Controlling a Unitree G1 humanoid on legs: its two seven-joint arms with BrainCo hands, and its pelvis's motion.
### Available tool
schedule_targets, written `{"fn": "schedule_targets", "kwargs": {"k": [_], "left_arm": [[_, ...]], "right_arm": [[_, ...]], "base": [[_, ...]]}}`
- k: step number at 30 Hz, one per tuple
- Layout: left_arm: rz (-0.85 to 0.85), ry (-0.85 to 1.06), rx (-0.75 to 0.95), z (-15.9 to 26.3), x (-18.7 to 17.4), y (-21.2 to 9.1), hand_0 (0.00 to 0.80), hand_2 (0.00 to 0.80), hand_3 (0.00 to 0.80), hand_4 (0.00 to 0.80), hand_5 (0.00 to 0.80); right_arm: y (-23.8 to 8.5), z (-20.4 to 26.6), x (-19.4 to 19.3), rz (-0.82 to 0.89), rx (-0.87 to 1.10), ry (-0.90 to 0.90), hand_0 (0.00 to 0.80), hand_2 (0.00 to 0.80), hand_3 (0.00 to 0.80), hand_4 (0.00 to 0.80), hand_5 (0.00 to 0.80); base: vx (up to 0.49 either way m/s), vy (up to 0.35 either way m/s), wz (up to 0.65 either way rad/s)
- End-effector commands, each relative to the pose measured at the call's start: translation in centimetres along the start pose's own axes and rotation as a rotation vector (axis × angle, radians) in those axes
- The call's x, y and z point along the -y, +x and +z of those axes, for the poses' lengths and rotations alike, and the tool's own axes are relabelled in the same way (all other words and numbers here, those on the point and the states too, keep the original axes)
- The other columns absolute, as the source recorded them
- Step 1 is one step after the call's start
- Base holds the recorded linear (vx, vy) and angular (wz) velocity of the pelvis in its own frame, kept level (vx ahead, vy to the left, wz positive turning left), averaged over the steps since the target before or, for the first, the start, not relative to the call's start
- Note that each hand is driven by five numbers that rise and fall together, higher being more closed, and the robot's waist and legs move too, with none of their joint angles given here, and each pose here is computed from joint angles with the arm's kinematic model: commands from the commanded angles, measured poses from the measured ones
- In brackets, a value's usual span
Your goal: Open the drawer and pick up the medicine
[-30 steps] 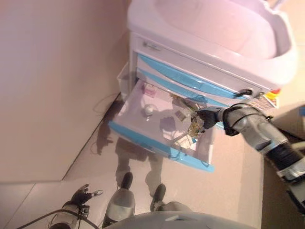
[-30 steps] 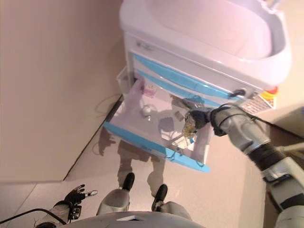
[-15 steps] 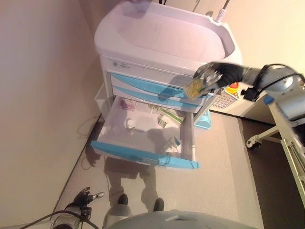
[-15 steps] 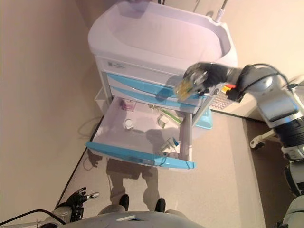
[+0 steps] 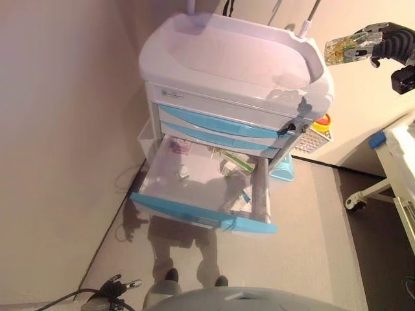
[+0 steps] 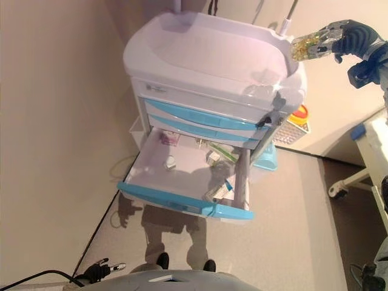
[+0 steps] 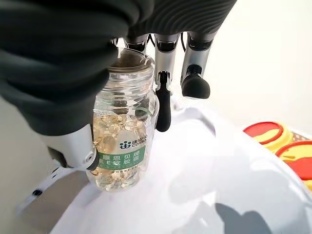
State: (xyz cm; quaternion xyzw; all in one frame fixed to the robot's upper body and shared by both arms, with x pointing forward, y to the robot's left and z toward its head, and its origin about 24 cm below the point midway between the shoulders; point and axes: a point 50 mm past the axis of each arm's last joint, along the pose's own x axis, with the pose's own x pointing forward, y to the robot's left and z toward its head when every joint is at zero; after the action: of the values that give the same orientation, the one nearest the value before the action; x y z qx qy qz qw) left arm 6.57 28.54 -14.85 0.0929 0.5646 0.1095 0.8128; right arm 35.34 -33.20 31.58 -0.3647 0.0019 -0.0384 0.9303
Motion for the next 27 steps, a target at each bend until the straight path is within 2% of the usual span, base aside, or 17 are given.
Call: {"fn": "schedule_targets", "kwargs": {"k": [1,5,14,22,27], "left_arm": [[0.036,0.042,-0.004,0.1,-1.5,-0.1,0.0,0.0,0.0,0.0,0.0],[0.026,0.055,0.016,0.4,-1.4,0.0,0.0,0.0,0.0,0.0,0.0],[0.027,0.069,0.035,0.6,-1.5,-0.1,0.0,0.0,0.0,0.0,0.0],[0.04,0.073,0.06,1.2,-2.2,-0.2,0.0,0.0,0.0,0.0,0.0],[0.038,0.068,0.093,2.0,-2.4,-0.2,0.0,0.0,0.0,0.0,0.0]], "right_arm": [[-1.2,4.7,4.3,-0.178,0.118,-0.016,0.8,0.8,0.8,0.8,0.8],[-1.0,4.8,5.2,-0.25,0.058,-0.062,0.8,0.8,0.8,0.8,0.8],[-1.0,5.4,6.7,-0.383,-0.113,-0.362,0.8,0.8,0.8,0.8,0.8],[-0.7,6.1,6.6,-0.361,-0.241,-0.646,0.8,0.8,0.8,0.8,0.8],[-0.5,6.0,6.3,-0.315,-0.323,-0.761,0.8,0.8,0.8,0.8,0.8]], "base": [[0.025,0.008,0.11],[0.026,0.01,0.18],[0.028,0.0,0.15],[0.004,-0.001,0.13],[-0.018,0.0,0.14]]}}
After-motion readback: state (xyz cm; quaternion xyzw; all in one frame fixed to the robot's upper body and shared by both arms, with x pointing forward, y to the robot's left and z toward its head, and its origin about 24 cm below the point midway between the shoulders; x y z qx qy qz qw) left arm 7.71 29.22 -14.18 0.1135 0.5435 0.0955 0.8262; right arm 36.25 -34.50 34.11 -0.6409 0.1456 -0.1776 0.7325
